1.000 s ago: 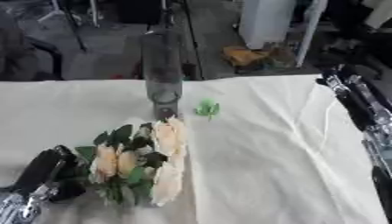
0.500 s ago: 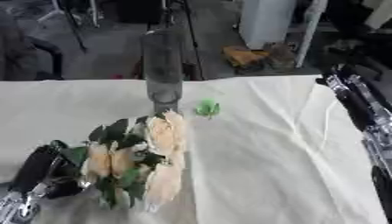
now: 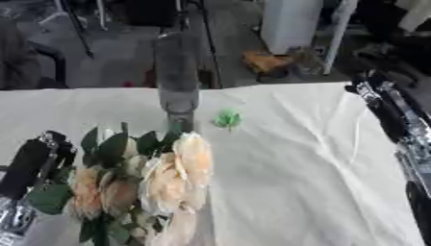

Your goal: Arrange flowers into the vase.

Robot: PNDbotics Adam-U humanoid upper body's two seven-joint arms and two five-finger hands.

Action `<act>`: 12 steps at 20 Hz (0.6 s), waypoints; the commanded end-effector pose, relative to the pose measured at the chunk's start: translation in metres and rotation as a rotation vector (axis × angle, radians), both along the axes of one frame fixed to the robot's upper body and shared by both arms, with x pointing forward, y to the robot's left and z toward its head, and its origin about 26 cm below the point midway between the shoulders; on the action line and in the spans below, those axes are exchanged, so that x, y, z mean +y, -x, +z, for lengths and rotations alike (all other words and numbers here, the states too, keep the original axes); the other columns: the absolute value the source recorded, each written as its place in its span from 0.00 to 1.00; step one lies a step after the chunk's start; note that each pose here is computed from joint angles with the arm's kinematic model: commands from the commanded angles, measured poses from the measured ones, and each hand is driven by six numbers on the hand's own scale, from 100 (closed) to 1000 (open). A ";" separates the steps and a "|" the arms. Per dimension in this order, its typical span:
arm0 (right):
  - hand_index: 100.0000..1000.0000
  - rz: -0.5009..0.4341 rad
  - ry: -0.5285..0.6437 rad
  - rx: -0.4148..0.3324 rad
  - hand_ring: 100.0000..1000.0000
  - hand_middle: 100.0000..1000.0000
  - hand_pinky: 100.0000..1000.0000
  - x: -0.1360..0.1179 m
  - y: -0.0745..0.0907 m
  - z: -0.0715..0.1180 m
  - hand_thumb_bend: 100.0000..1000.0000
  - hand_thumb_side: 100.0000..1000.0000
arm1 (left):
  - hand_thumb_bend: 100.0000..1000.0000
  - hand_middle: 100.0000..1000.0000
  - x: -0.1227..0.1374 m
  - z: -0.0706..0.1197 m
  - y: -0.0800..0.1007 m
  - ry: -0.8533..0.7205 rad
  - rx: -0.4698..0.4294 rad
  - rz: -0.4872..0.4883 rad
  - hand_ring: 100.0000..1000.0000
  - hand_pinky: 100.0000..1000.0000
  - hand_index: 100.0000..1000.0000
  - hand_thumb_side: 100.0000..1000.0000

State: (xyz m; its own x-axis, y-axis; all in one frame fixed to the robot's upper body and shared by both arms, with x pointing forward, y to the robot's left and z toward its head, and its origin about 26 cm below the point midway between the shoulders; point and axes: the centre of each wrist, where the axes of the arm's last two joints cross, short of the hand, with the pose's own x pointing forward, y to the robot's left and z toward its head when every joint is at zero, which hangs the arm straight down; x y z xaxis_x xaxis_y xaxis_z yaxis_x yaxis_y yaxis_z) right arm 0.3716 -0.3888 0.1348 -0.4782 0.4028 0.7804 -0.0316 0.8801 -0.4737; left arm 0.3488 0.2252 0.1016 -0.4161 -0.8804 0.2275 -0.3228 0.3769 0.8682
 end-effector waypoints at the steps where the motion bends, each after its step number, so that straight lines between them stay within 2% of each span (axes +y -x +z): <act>1: 1.00 -0.006 0.016 -0.030 1.00 0.84 0.88 -0.005 0.000 0.013 0.00 0.76 | 1.00 0.00 0.004 0.033 0.000 0.006 -0.056 -0.004 0.00 0.00 0.00 0.03; 8: 1.00 -0.011 0.017 -0.028 1.00 0.84 0.88 -0.007 0.000 0.013 0.00 0.76 | 1.00 0.00 0.006 0.069 0.000 0.081 -0.076 0.015 0.00 0.00 0.00 0.07; 12: 1.00 -0.011 0.017 -0.026 1.00 0.84 0.88 -0.007 0.000 0.012 0.00 0.76 | 1.00 0.00 0.002 0.092 -0.002 0.122 -0.127 0.011 0.00 0.00 0.00 0.09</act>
